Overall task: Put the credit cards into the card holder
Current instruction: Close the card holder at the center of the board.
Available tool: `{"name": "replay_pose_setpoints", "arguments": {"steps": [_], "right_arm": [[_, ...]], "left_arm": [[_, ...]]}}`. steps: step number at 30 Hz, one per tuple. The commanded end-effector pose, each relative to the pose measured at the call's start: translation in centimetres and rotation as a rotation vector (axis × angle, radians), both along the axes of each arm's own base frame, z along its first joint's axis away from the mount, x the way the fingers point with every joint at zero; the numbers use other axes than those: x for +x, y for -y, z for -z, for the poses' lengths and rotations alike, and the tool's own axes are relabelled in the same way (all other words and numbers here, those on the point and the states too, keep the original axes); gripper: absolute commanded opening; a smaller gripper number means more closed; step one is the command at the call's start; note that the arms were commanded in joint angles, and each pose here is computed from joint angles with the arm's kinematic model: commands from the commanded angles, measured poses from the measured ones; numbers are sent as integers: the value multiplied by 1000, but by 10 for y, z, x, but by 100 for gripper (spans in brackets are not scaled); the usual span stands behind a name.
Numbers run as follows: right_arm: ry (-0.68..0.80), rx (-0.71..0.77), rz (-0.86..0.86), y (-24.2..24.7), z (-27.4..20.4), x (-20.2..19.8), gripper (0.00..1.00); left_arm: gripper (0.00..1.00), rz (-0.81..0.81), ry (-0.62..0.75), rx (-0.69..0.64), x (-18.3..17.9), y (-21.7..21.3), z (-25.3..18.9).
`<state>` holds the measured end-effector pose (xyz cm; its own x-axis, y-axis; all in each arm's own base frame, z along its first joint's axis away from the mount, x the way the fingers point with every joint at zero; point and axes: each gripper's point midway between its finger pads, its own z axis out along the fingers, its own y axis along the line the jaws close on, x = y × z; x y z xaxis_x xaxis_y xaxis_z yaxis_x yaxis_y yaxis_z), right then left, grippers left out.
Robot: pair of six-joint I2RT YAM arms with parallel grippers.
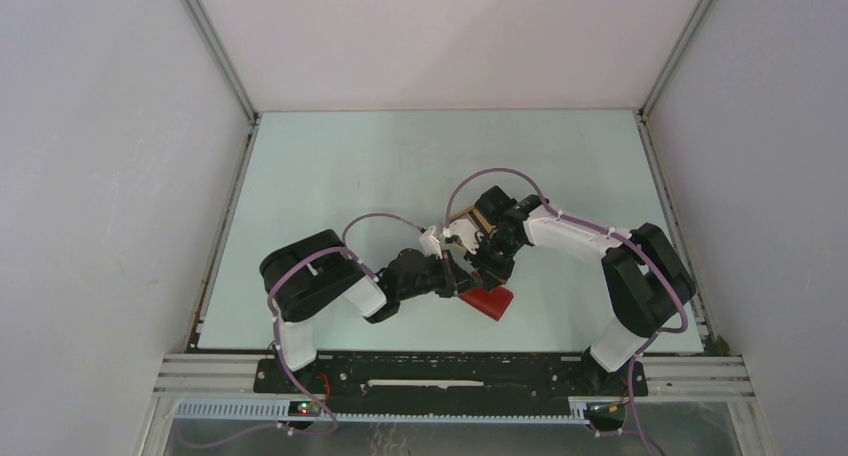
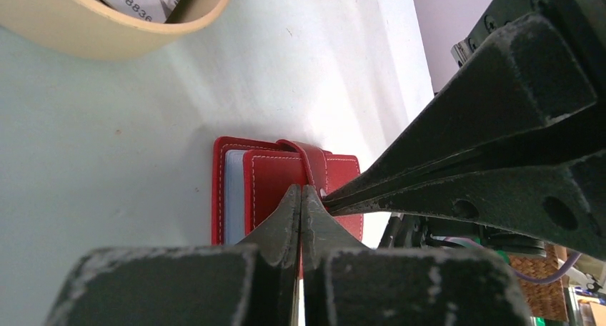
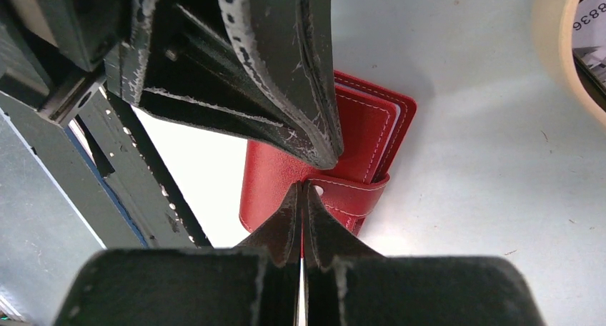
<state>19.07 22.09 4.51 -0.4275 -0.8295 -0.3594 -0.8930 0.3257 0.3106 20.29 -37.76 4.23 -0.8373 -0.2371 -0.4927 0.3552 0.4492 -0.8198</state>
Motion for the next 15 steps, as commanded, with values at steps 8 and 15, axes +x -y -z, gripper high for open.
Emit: {"name": "replay_pose_setpoints", "arguments": {"steps": [8, 15], "right_arm": [[-55, -28, -10, -3, 16, -14, 0], [-63, -77, -2, 4, 26, -14, 0]], "left_arm": [[0, -92, 1, -5, 6, -19, -2], [0, -97, 4, -14, 5, -21, -3]]}}
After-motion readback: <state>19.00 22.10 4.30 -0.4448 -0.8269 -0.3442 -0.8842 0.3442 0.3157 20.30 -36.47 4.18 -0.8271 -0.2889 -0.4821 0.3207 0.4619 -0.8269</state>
